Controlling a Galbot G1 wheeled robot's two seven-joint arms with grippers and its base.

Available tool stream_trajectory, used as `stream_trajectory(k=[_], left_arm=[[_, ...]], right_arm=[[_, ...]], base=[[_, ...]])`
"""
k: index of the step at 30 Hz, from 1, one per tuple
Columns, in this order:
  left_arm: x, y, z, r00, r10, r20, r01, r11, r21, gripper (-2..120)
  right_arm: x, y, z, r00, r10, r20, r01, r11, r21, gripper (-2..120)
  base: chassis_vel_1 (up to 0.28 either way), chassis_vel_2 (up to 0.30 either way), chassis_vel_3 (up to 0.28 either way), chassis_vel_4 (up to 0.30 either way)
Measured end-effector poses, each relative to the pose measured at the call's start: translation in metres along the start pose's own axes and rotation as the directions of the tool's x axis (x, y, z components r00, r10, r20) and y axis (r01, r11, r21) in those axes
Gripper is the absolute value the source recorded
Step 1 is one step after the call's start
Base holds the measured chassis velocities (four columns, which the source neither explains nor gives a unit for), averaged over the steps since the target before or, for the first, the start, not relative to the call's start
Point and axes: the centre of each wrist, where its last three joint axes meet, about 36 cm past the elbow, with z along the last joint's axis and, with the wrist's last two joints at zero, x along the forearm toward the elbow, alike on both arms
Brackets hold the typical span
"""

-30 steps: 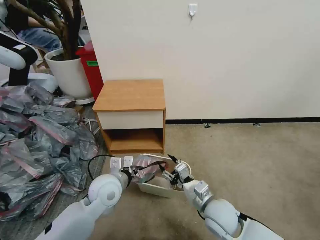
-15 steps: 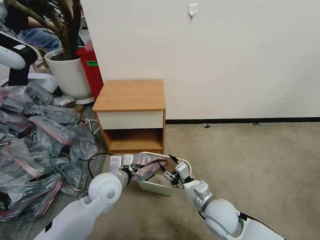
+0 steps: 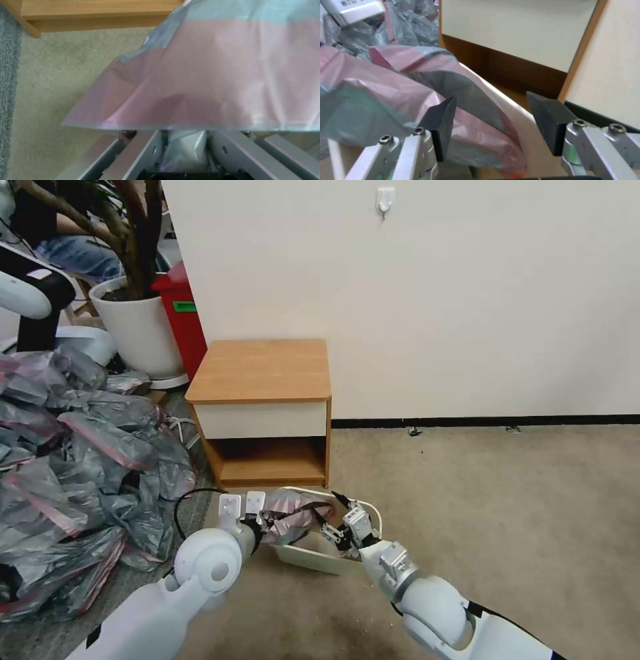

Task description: Pick up the garbage bag from the table and place it over the trash can.

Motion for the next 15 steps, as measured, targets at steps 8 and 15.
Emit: stream_trajectory(k=[8,15], left_arm=[[0.0003,-0.0007,0.0006,1.0,0.002,-0.001,-0.002,1.0,-0.003,3],[-0.0007,-0.0029,0.0012,1.0,0.008,-0.002,-0.008,1.0,-0.003,3]], right_arm=[[-0.0029,-0.0006,0.0027,1.0,-0.002,0.004,0.002,1.0,0.008,56],[-0.0023,0.005,0.0044,1.0,-0.011,0.007,0.011,1.0,0.006,47]], base=[[0.0,0.0,0.0,0.0],[0.0,0.0,0.0,0.0]])
